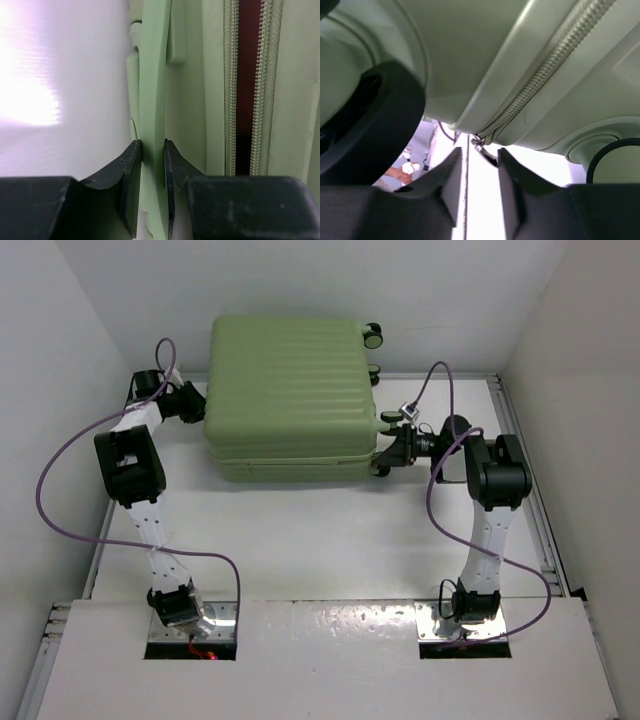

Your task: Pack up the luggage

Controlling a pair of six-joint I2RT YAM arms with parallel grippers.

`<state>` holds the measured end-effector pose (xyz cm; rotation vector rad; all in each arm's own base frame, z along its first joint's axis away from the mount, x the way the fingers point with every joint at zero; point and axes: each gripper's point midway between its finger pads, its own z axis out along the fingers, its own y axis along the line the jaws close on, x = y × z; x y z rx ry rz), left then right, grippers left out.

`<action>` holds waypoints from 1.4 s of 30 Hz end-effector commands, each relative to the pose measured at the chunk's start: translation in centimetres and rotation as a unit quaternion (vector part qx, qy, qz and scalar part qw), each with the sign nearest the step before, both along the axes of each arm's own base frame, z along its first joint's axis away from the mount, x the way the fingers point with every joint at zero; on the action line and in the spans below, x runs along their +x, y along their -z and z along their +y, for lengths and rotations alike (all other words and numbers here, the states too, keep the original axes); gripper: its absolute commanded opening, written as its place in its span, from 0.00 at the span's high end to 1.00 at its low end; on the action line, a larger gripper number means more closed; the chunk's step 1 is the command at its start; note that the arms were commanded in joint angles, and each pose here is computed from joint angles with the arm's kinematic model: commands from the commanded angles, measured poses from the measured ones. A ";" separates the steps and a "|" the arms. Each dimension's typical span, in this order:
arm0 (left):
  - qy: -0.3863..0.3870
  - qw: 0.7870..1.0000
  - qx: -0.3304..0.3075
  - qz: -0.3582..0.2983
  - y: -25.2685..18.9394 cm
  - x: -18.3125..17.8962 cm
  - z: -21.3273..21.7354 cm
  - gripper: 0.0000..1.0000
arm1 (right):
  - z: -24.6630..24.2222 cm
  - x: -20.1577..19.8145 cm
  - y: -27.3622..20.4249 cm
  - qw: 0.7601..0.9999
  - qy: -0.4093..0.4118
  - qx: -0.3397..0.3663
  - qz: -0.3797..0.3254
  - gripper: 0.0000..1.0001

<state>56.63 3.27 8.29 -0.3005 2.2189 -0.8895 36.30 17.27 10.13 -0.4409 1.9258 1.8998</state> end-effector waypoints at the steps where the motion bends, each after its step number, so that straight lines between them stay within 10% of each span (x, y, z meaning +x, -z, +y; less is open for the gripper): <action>1: -0.035 0.995 0.035 0.089 7.4 -2.4 3.1 1.00 | 1.3 -1.4 -0.4 0.997 -0.047 -0.002 -0.063 0.68; 12: -0.038 0.994 0.038 0.090 7.5 -2.4 3.2 1.00 | 0.8 -0.5 -0.6 0.998 -0.038 -0.002 -0.050 1.00; 37: -0.041 0.994 0.042 0.091 7.6 -2.6 3.3 1.00 | -5.2 4.7 -3.3 0.996 0.009 -0.022 -0.085 1.00; 42: -0.047 0.994 0.050 0.089 6.9 -2.8 3.5 1.00 | -7.4 5.1 -5.8 0.993 0.007 -0.045 -0.113 0.64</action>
